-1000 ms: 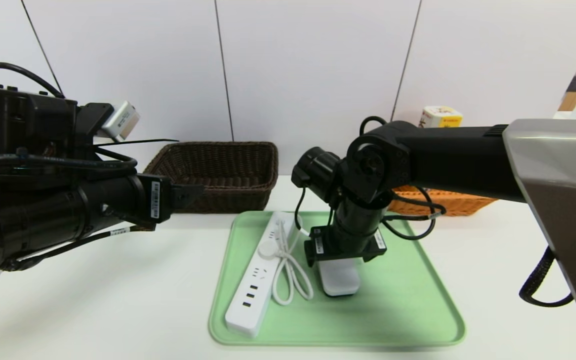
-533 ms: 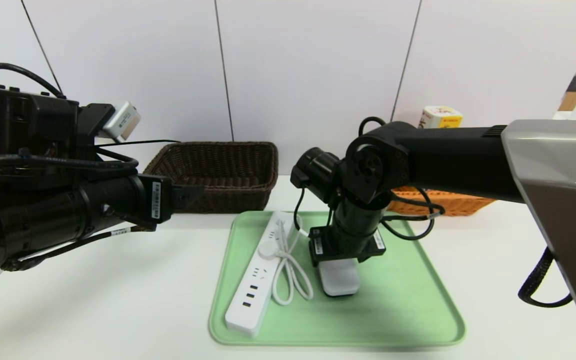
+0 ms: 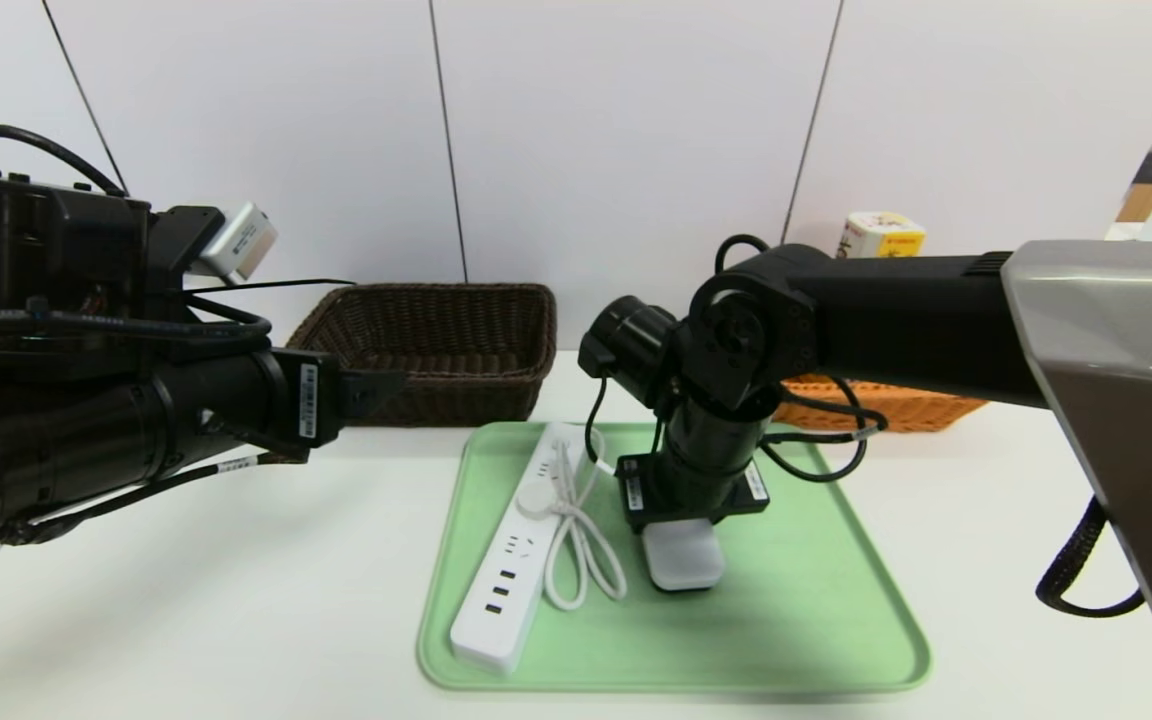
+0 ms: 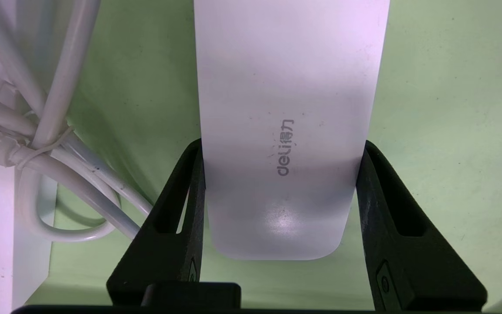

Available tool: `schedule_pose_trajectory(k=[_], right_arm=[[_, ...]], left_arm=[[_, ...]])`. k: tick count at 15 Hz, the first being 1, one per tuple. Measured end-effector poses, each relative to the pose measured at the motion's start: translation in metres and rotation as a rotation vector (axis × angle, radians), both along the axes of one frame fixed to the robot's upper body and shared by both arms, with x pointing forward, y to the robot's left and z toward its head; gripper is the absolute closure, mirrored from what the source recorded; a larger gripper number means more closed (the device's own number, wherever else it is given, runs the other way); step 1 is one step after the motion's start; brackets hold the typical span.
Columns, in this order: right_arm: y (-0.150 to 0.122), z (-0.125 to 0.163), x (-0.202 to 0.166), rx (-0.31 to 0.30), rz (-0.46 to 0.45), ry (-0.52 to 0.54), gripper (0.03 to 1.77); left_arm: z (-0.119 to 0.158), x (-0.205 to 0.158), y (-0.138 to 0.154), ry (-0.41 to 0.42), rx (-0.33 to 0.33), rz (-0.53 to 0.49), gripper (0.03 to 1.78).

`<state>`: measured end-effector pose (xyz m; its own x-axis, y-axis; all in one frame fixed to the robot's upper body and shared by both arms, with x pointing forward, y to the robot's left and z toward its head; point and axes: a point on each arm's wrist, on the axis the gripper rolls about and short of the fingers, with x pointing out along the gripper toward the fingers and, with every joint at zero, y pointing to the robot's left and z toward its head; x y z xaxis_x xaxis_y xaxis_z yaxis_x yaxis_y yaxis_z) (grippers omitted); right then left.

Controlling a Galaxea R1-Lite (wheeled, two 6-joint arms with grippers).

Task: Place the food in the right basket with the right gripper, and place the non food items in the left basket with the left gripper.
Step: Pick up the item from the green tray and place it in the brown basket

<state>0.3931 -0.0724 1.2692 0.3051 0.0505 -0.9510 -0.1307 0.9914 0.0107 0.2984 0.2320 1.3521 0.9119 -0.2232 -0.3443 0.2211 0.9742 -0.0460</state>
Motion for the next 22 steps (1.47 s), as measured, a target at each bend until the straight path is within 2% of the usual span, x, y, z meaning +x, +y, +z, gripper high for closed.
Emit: schedule_pose_trajectory(k=[8,14,17,22], right_arm=[[-0.004,0.013,-0.003,0.019,-0.007,-0.030,0.83],[-0.015,0.046,-0.012,0.045,-0.006,-0.147,0.83],[-0.015,0.067,-0.011,0.149,-0.008,-0.254,0.83],[-0.001,0.107,0.005,0.377,0.041,-0.591,0.83]], left_arm=[[0.001,-0.002,0.001,-0.003,0.000,0.000,0.12],[0.002,-0.004,0.002,-0.007,-0.003,0.000,0.12],[0.002,-0.005,0.002,-0.006,-0.003,0.000,0.12],[-0.002,-0.007,0.004,0.005,0.003,0.000,0.12]])
